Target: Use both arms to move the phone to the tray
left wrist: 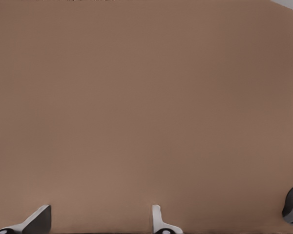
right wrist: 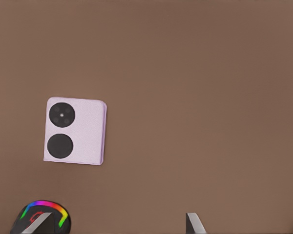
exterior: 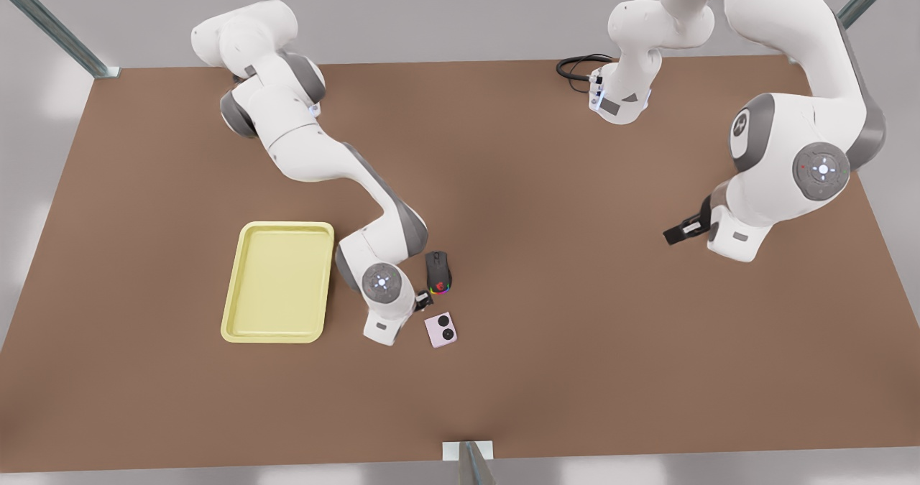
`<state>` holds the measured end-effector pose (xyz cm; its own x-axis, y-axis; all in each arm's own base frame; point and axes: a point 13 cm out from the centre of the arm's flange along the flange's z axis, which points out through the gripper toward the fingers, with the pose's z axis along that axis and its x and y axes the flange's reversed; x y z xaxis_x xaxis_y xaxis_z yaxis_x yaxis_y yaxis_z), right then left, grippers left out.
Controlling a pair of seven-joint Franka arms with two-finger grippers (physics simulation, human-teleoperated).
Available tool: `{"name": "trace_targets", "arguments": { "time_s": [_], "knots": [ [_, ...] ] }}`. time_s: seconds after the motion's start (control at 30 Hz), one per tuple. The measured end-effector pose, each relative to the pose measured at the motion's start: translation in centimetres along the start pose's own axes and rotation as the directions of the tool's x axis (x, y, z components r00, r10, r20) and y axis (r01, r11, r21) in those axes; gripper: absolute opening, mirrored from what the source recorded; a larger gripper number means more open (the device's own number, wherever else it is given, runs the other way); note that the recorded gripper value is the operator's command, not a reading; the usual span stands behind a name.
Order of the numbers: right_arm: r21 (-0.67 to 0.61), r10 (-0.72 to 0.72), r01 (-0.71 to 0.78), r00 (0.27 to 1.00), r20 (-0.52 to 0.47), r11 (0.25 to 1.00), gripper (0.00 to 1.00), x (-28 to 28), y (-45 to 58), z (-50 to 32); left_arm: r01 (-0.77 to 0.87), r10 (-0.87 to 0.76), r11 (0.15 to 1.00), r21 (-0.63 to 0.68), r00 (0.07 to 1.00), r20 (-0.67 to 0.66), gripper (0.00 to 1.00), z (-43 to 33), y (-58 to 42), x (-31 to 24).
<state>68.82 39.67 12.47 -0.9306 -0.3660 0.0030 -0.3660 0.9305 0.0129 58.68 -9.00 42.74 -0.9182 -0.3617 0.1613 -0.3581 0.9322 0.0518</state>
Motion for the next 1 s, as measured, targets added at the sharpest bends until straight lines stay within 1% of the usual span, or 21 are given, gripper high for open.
{"name": "trace_targets", "arguments": {
  "time_s": [0.07, 0.13, 0.2, 0.27, 0.33, 0.4, 0.67, 0.9, 1.0],
  "knots": [
    [0.0, 0.029, -0.029, 0.998, 0.06, 1.0, 1.0, -2.1, 1.5, 3.1, -0.07, 0.071, 0.997, 0.018, 0.997, -0.031, 1.0, -0.3, -0.8, 0.9],
    [-0.01, 0.054, -0.053, 0.994, 0.098, 0.999, 1.0, -2.9, 3.1, 5.7, -0.129, 0.13, 0.991, 0.022, 0.989, -0.07, 1.0, 0.8, -1.3, 1.2],
    [-0.036, 0.07, -0.067, 0.99, 0.118, 0.997, 1.0, -2.9, 5.4, 7.1, -0.177, 0.178, 0.984, 0.026, 0.979, -0.1, 1.0, 1.8, -1.6, 1.2],
    [-0.086, 0.093, -0.082, 0.987, 0.127, 0.993, 1.0, -2.9, 8.0, 6.7, -0.218, 0.221, 0.975, 0.031, 0.968, -0.121, 1.0, 2.6, -1.7, 1.2],
    [-0.141, 0.113, -0.096, 0.986, 0.12, 0.985, 1.0, -2.6, 10.6, 6.0, -0.255, 0.257, 0.966, 0.035, 0.956, -0.139, 1.0, 3.4, -1.8, 1.1],
    [-0.155, 0.135, -0.117, 0.985, 0.109, 0.981, 1.0, -2.2, 11.4, 6.3, -0.288, 0.291, 0.957, 0.04, 0.946, -0.146, 1.0, 3.7, -1.8, 1.2],
    [-0.041, 0.172, -0.169, 0.981, 0.09, 0.985, 1.0, -1.7, 8.2, 6.7, -0.386, 0.39, 0.921, 0.057, 0.908, -0.153, 1.0, 4.3, -1.9, 1.1],
    [-0.002, 0.183, -0.183, 0.982, 0.051, 0.983, 1.0, -0.9, 6.0, 7.4, -0.437, 0.442, 0.897, 0.066, 0.885, -0.149, 1.0, 4.7, -1.9, 0.7],
    [-0.014, 0.17, -0.17, 0.985, 0.036, 0.985, 1.0, -0.6, 6.5, 7.7, -0.453, 0.458, 0.889, 0.069, 0.877, -0.144, 1.0, 4.7, -1.9, 0.6]
  ]
}}
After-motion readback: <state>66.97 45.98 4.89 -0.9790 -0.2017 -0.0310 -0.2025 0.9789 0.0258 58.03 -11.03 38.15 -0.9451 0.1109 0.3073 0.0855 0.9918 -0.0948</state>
